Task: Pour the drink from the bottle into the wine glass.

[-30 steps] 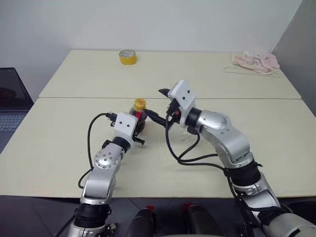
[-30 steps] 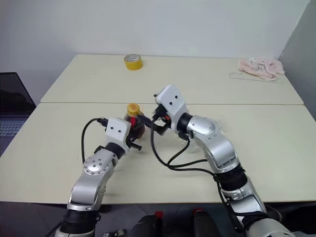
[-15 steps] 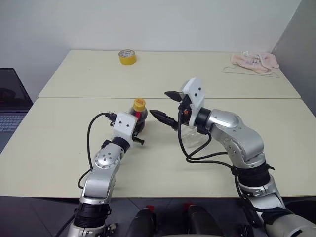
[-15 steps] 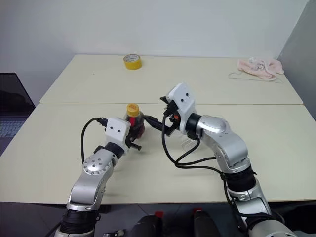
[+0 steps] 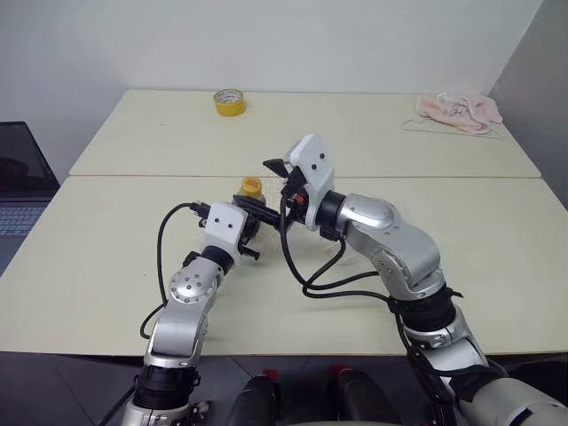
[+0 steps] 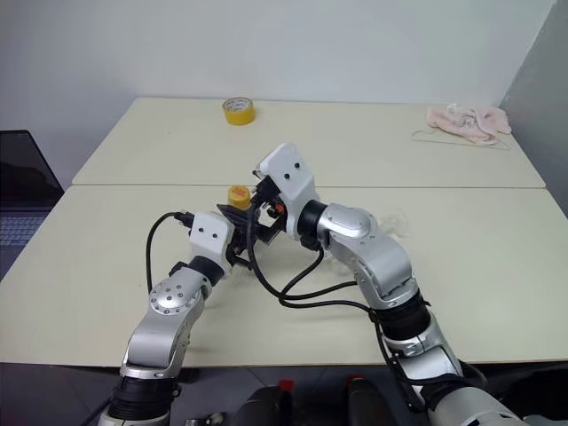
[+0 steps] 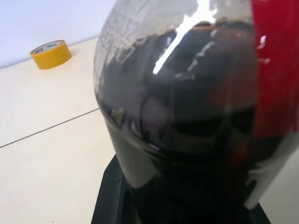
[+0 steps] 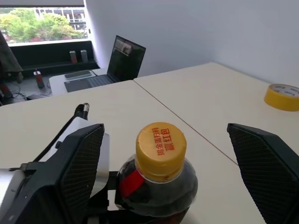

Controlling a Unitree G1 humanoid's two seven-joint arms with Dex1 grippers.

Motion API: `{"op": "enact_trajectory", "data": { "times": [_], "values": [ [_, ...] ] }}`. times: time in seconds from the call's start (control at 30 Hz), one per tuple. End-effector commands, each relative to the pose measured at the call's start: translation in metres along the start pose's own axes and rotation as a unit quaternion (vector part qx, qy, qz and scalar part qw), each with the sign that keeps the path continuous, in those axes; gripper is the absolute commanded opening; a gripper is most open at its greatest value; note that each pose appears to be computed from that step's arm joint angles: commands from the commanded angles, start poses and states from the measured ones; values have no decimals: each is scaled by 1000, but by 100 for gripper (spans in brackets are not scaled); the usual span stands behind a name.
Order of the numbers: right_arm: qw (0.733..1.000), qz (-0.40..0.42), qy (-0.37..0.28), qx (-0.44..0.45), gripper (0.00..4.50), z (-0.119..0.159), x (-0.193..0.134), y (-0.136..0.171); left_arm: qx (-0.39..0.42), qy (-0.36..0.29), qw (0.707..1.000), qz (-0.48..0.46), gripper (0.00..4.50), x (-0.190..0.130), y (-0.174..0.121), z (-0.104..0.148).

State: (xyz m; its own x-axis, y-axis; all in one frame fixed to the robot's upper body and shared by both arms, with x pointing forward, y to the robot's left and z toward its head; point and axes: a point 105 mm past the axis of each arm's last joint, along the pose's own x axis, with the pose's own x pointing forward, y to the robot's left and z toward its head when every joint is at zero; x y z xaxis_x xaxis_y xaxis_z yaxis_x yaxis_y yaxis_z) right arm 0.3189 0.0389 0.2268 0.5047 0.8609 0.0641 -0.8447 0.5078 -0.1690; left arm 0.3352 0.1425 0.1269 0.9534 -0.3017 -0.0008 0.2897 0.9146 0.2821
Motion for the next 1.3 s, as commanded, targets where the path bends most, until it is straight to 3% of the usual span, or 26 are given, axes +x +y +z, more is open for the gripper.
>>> {"op": "enact_trajectory", "data": {
  "times": [0.03, 0.97, 1.13, 1.3],
  "values": [
    [999, -13, -29, -16, 450, 14, 2, -2, 13, -49, 999, -1, 76, 1, 1, 24],
    [998, -63, 10, -21, 450, -3, -38, -37, 16, -46, 999, 2, 76, 0, 3, 23],
    [1000, 7, 10, 7, 450, 4, -42, -17, 16, -46, 999, 1, 76, 0, 4, 23],
    [997, 22, -16, 67, 450, 17, -32, -9, 16, -46, 999, -1, 76, 0, 3, 23]
  ]
}}
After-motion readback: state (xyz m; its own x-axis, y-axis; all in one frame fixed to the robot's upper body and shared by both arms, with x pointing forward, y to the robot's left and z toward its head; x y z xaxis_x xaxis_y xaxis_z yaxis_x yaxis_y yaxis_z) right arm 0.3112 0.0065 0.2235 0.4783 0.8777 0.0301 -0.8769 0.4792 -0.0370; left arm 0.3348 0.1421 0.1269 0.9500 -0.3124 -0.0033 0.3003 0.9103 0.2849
